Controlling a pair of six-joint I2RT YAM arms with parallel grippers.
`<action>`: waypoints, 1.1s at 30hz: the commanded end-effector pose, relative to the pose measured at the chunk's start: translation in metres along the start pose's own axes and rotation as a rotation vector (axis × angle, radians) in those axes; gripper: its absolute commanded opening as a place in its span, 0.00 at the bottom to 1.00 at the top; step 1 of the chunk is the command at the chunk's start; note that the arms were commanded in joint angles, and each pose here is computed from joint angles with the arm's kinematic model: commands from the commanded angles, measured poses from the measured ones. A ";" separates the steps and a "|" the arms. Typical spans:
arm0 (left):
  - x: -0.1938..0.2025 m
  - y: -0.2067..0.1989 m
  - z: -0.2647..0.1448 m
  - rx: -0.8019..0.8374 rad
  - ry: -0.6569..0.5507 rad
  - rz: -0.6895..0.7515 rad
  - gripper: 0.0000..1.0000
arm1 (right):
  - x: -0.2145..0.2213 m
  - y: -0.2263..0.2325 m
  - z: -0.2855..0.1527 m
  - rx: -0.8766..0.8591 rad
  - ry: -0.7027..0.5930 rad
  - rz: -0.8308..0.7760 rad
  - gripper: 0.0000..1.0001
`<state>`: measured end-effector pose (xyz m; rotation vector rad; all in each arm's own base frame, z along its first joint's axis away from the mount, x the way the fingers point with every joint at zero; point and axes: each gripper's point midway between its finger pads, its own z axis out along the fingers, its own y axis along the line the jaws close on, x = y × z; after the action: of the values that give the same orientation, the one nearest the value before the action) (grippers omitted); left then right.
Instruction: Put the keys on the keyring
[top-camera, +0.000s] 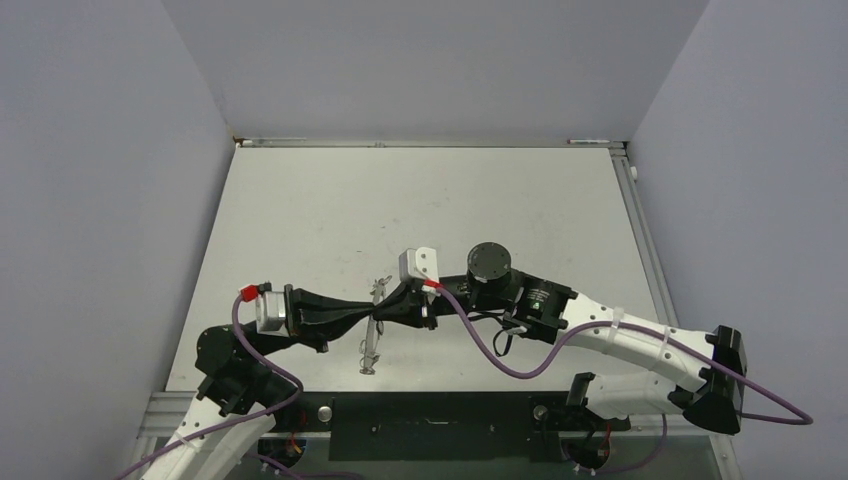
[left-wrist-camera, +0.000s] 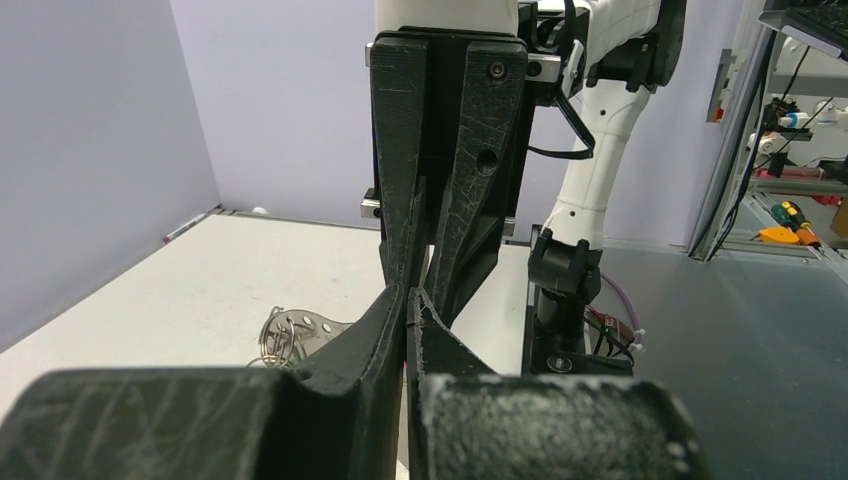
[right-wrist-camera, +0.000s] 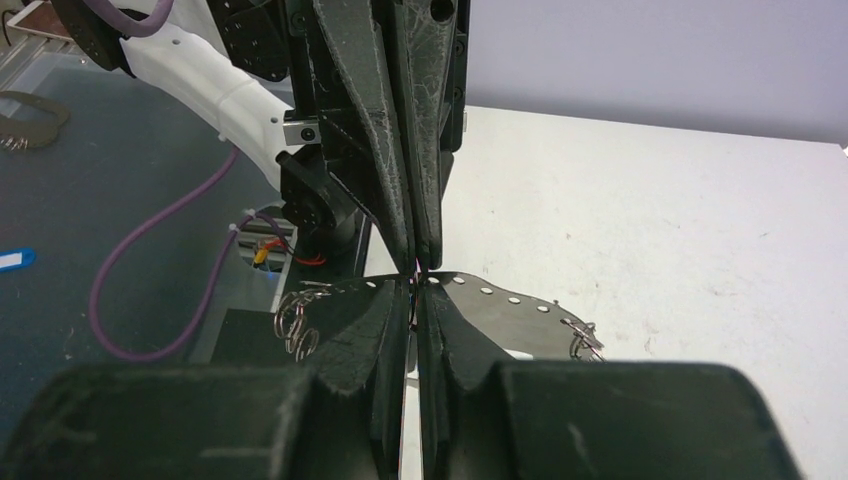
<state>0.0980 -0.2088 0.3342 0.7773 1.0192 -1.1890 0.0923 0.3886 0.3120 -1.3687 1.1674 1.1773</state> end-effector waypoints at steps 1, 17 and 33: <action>-0.009 0.006 0.000 -0.033 -0.022 0.045 0.00 | -0.030 0.000 0.003 -0.039 -0.034 -0.066 0.05; 0.008 0.018 -0.010 -0.102 0.081 0.122 0.36 | 0.016 -0.031 -0.035 0.124 0.382 -0.099 0.05; 0.046 0.027 0.005 -0.059 0.267 0.067 0.41 | 0.048 -0.046 -0.061 0.271 0.816 -0.097 0.05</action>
<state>0.1250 -0.2194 0.2782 0.8886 1.2359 -1.0627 0.1368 0.3424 0.2631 -1.7346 1.6545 0.4982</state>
